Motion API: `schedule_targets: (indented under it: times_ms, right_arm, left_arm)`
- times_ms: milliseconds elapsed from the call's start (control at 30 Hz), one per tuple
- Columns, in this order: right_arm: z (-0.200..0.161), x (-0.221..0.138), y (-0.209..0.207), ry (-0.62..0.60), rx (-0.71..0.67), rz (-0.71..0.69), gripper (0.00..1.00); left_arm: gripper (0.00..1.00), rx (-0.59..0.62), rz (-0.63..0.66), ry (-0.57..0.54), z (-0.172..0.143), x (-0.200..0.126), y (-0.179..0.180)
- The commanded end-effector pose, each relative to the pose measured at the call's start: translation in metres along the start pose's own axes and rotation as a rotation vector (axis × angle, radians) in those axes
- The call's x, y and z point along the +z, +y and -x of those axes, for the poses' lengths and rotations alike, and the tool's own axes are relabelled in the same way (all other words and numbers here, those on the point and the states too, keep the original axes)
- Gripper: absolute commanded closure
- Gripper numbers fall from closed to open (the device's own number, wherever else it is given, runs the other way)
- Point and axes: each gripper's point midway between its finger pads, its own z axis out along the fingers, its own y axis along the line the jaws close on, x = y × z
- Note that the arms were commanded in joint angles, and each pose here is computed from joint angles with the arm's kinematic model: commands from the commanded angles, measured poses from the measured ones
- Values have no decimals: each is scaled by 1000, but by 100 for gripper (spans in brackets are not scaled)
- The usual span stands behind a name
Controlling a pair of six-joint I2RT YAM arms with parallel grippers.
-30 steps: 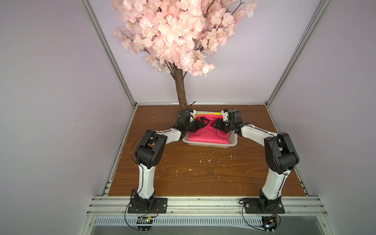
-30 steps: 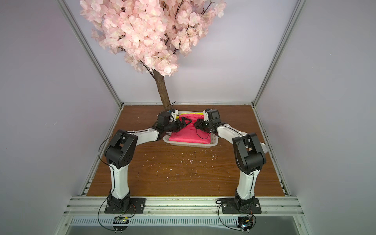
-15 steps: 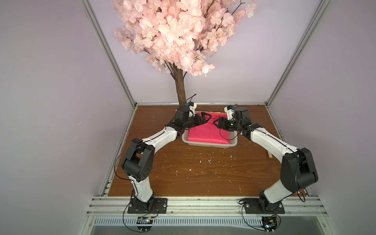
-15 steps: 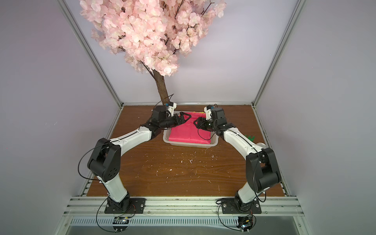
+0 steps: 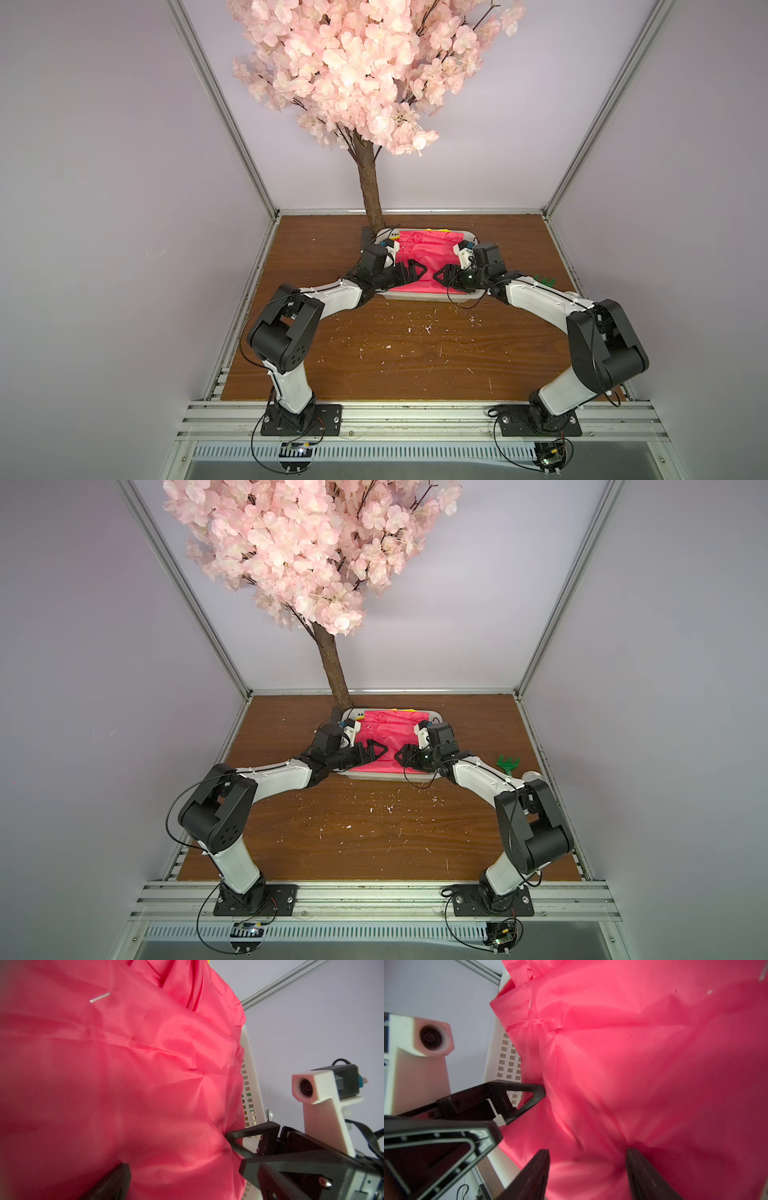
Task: Put the folded raincoat in the basket
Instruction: Place the raincoat in the basket, then reset both arms
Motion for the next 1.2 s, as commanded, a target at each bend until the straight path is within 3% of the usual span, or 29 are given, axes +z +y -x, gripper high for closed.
schedule_targets:
  times_ms: [0,200,400,533,767,867,1000,1167]
  right_arm:
    - [32,-26,30,-75,-78,26,34]
    - [87,-85,66,-275,-172,18,29]
    - [122,-155,49,-514,-176,-136,1]
    - [131,-187,14,-613,-125,-236,1]
    - [125,-227,-80,-805,-25,-555,1]
    - [114,-233,-107,-890,-72,-677,1]
    - [98,-222,-138,-877,-148,-796,1]
    - [75,-219,-162,-937,-196,-854,1]
  left_arm:
    - [0,113,-9,-77,43,-11,-38]
    - [0,289,21,-244,110,-57,-102]
    - [0,369,241,-469,134,-134,-94]
    - [0,369,399,-675,137,-198,-65]
    - [0,427,758,-893,127,-290,15]
    - [0,406,848,-945,120,-314,57]
    - [0,352,926,-1032,104,-336,113]
    - [0,353,1031,-1061,91,-353,149]
